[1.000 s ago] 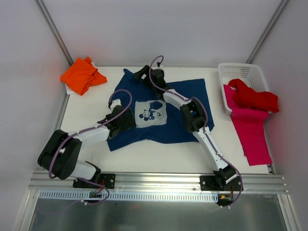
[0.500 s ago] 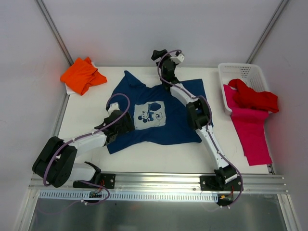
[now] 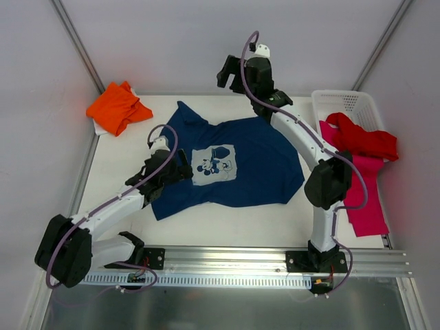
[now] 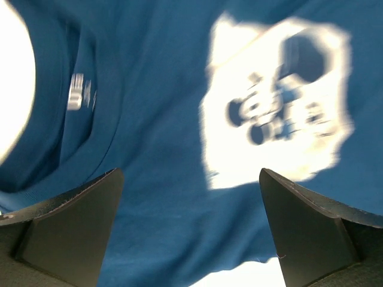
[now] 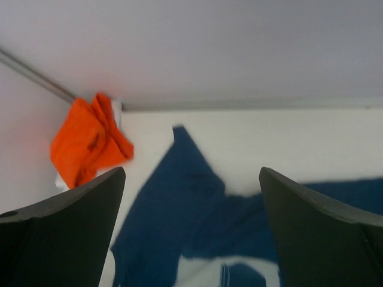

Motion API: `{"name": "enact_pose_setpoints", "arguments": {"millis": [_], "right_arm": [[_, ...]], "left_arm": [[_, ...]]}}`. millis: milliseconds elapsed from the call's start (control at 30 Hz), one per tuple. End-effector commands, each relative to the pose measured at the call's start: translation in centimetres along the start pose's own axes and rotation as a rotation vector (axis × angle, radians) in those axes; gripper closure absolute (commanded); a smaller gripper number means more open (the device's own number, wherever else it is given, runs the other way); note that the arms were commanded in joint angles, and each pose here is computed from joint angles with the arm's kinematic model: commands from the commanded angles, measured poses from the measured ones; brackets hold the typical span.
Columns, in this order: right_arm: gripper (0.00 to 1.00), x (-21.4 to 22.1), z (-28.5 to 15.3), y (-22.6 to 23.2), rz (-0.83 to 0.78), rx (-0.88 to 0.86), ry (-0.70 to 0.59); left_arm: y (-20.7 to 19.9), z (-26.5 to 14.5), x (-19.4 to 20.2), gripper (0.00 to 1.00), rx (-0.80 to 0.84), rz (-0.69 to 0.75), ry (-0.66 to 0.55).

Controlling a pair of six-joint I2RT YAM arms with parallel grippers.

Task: Fold and stack the t-shirts

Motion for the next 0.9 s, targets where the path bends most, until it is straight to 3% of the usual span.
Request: {"name": "enact_pose_setpoints", "arguments": {"millis": [0, 100, 267, 400, 467, 500, 567, 600, 633, 867], "right_arm": [[0.01, 11.3, -5.9, -6.1, -0.225, 0.274, 0.469], [0.01, 14.3, -11.7, -8.1, -0.332, 0.424, 0.571], [0.01, 18.3, -20.3, -9.5, -0.369, 0.478, 0.643], [0.01, 19.5, -27.7, -10.7, -0.387, 0.477, 0.628], [0.0, 19.1, -29.9, -11.1, -0.396, 0.492, 0.613], [0.01, 18.2, -31.2, -11.0, -0.403, 0.481, 0.575], [0.01, 17.1, -33.4, -11.8, -0.403, 0.514, 0.552], [0.01, 16.1, -35.0, -12.2, -0.41, 0.508, 0.521], [0.01, 15.7, -35.6, -12.3, -0.381, 0.505, 0.499], [0.0, 12.8, -39.1, -13.4, -0.242, 0.41, 0.381]], "left_arm": [[-2.1, -3.2, -5.2, 0.01, 0.086, 0.035, -0.148], [-2.5, -4.2, -8.4, 0.01, 0.085, 0.066, -0.235], [-5.7, -4.0, -15.3, 0.01, 0.184, 0.111, -0.381], [-5.6, 2.0, -16.5, 0.01, 0.241, -0.028, -0.282], [-4.7, 4.1, -18.4, 0.01, 0.242, -0.114, -0.295], [-4.5, 6.6, -17.1, 0.06, 0.236, -0.115, -0.236], [-4.5, 8.0, -19.0, 0.12, 0.215, -0.125, -0.235], [-3.6, 10.2, -17.3, 0.16, 0.169, -0.13, -0.162], [-3.7, 10.7, -18.8, 0.17, 0.162, -0.151, -0.173], [-3.9, 16.2, -19.2, 0.18, 0.213, -0.274, -0.075]]}}
Point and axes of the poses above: each gripper's point midway between its finger pads, its own z axis out along the fingers, its own y axis along the line the jaws close on, x = y × z, the point moved 1 cm from there along -z, back along the fingers, and after that the axes turned 6 degrees about z, right-handed, at the moved point
